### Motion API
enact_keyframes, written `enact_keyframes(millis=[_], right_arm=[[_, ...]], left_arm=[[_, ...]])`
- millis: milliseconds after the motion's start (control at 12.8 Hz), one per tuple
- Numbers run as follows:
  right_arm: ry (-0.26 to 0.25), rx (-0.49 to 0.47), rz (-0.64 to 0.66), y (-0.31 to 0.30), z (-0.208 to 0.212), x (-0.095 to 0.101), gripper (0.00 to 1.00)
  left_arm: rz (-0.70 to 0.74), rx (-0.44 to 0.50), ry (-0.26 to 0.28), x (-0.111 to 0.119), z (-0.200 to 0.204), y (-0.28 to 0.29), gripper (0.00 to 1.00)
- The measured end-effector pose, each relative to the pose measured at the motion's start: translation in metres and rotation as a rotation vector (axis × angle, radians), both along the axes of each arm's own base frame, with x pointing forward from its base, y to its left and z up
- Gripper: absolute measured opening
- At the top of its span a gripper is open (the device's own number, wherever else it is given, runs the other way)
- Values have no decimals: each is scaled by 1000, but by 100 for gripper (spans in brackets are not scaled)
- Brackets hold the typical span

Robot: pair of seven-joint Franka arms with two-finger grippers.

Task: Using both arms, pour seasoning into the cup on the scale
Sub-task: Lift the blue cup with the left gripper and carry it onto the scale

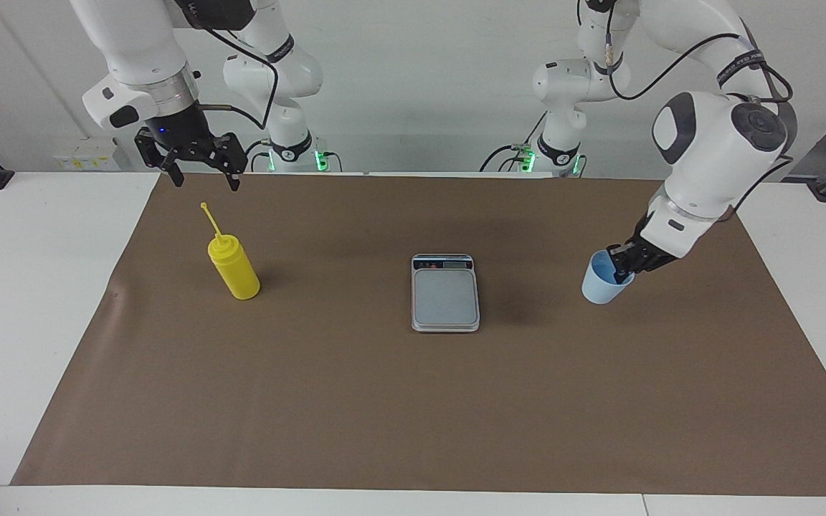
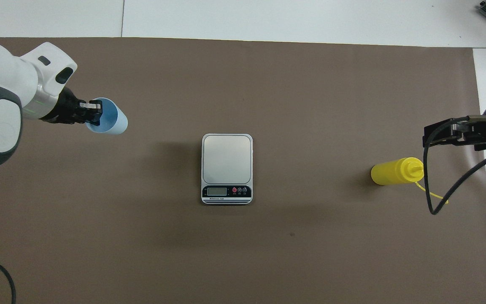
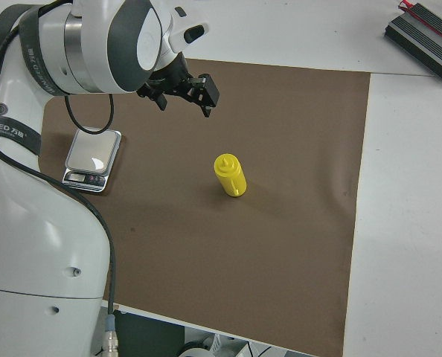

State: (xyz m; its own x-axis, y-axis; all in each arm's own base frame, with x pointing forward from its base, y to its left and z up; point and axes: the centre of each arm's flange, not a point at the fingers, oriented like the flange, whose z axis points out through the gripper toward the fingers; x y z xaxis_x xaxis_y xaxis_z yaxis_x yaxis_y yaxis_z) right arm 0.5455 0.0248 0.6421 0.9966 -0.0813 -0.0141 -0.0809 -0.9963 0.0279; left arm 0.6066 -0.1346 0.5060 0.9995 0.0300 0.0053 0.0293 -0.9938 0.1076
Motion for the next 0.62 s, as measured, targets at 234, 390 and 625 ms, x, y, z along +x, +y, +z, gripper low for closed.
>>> enact_keyframes(millis=[234,390,625], right_arm=[[0,0,0,0,0,0,100],[0,0,0,0,0,0,100],[0,0,0,0,0,0,100]], left_arm=[[-32,-8,11,-20,-18,-102,3],[-25,-17,17,-31,-42,-154,3],[-21,-23,33,-42,-82,-206,3]])
